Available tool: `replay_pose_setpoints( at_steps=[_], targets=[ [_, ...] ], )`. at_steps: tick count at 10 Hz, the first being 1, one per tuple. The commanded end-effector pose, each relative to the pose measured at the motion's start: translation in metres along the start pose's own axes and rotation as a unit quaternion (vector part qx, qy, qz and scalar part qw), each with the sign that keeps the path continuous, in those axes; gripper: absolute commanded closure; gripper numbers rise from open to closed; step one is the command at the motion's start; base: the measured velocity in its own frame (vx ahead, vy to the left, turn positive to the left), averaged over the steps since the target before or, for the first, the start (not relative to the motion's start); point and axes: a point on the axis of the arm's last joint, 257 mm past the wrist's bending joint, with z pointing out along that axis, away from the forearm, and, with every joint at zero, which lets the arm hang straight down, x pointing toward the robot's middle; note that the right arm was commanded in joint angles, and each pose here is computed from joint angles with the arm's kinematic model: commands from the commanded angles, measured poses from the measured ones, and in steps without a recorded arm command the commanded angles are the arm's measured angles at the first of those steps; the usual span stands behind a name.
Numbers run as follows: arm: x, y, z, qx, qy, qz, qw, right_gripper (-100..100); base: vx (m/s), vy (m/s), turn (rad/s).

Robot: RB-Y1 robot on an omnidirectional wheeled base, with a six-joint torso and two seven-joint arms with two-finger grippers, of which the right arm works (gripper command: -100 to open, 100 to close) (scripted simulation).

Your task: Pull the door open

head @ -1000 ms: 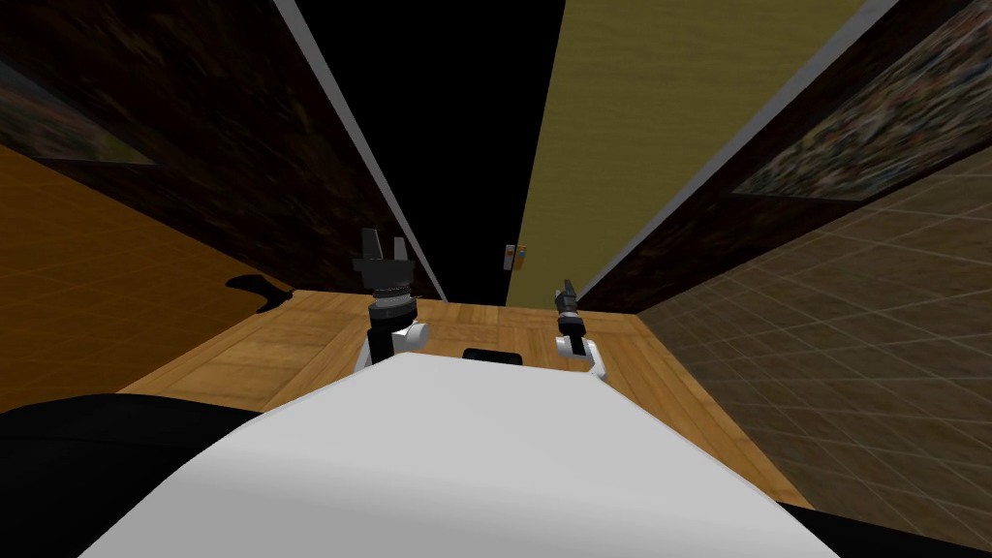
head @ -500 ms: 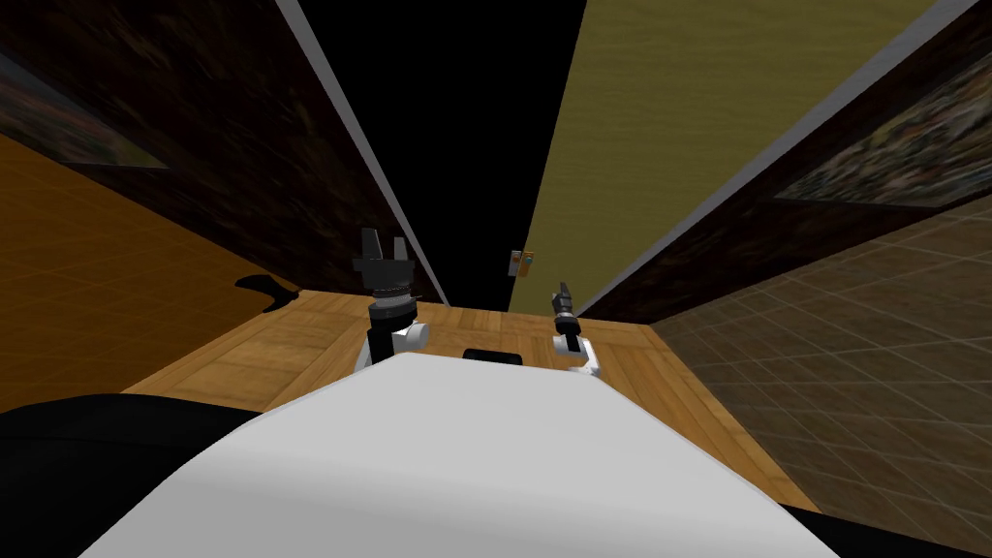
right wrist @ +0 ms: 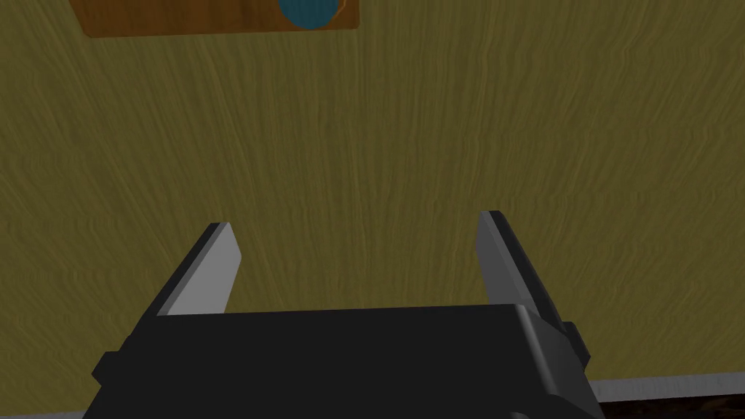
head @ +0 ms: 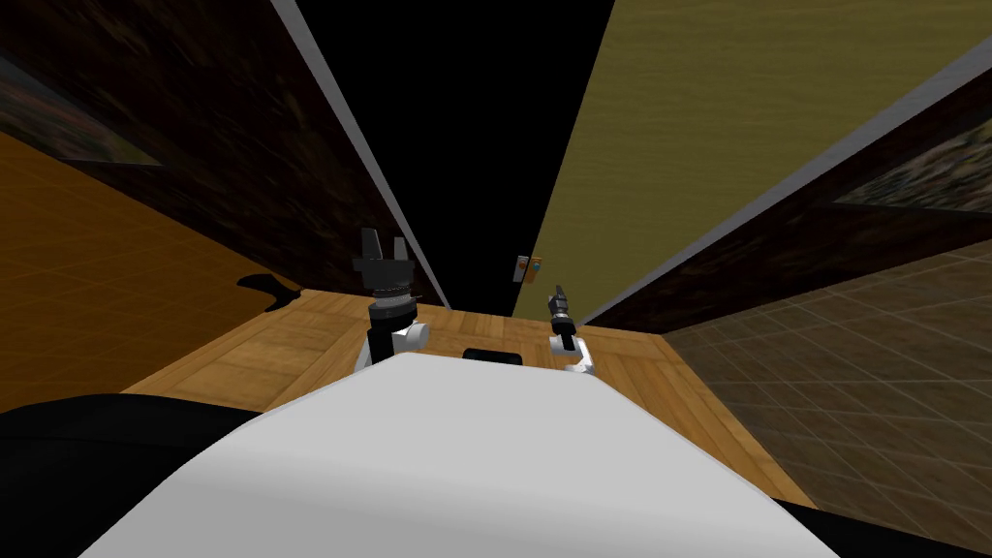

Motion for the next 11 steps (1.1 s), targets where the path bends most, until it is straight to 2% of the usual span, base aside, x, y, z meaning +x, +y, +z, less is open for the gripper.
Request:
replay_pose_setpoints(
  at_steps=[1, 4, 5, 6, 8, 9, 10, 11],
  targets=[
    [0.002, -0.009, 0.0041, 0.01, 0.0, 0.005, 0.9999, -100, 0.155, 0.028, 0.062],
    [0.011, -0.026, 0.0076, 0.027, 0.002, 0.017, 0.9995, -100, 0.179, 0.027, 0.065],
    [0.008, -0.022, 0.0066, 0.023, 0.002, 0.013, 0.9996, -100, 0.083, 0.008, 0.015],
    [-0.02, -0.033, -0.0014, 0.036, -0.015, 0.007, 0.9992, -100, -0.005, 0.009, -0.061],
    [-0.048, -0.042, -0.01, 0.047, -0.033, 0.0, 0.9983, -100, -0.034, 0.008, -0.048],
    [-0.068, -0.048, -0.0165, 0.054, -0.045, -0.004, 0.9975, -100, -0.021, 0.013, -0.028],
    [-0.078, -0.05, -0.0198, 0.058, -0.052, -0.006, 0.997, -100, -0.006, 0.013, -0.024],
    [-0.097, -0.054, -0.0262, 0.063, -0.064, -0.01, 0.9959, -100, 0.02, 0.018, -0.013]
  ],
)
